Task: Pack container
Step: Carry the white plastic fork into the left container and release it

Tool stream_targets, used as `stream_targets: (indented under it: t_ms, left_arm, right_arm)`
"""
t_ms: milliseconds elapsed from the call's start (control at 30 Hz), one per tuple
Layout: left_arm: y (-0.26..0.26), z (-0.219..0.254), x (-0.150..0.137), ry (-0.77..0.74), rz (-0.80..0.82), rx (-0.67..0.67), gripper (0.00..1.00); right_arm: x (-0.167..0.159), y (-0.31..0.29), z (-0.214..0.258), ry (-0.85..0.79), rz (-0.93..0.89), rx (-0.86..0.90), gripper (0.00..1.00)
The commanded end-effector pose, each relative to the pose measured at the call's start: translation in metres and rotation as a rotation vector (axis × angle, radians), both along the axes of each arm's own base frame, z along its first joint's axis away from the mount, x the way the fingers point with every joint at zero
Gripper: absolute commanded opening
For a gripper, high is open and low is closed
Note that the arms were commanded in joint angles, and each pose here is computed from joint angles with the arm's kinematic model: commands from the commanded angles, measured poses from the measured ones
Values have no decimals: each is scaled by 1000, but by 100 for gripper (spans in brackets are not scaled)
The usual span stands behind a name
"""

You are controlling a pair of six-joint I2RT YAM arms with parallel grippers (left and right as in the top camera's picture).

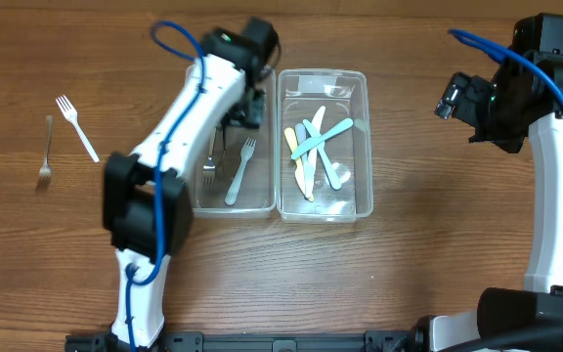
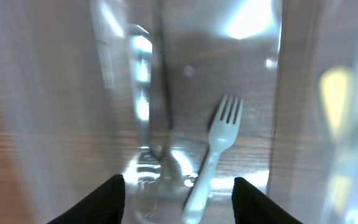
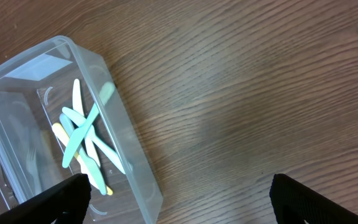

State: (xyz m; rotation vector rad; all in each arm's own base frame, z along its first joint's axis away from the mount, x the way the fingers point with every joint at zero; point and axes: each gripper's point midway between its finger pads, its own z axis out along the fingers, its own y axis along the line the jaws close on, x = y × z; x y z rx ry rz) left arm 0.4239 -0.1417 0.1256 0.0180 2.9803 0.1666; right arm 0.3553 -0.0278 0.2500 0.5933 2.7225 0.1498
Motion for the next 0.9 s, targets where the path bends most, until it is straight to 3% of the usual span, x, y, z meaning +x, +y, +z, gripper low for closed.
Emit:
stream_targets:
  t_ms: [0,133,267,500,867]
  left_arm:
    - [58,130,10,-307,120,-65,68]
    - [143,190,-9,-449,310,-85,73]
    - [222,191,-29,-432,506,-109,76]
    - [323,111,-41,-277,725,-119,79]
    - [337,-34,-33,-24,763,-183,79]
  right_arm:
    - [-1,0,0,-1,5,-3,95]
    - [-1,0,0,0,5,-3,95]
    - [-1,0,0,-1,6,-3,95]
    - [0,0,0,-2,5,-3,95]
    - [0,0,0,-2,5,-3,95]
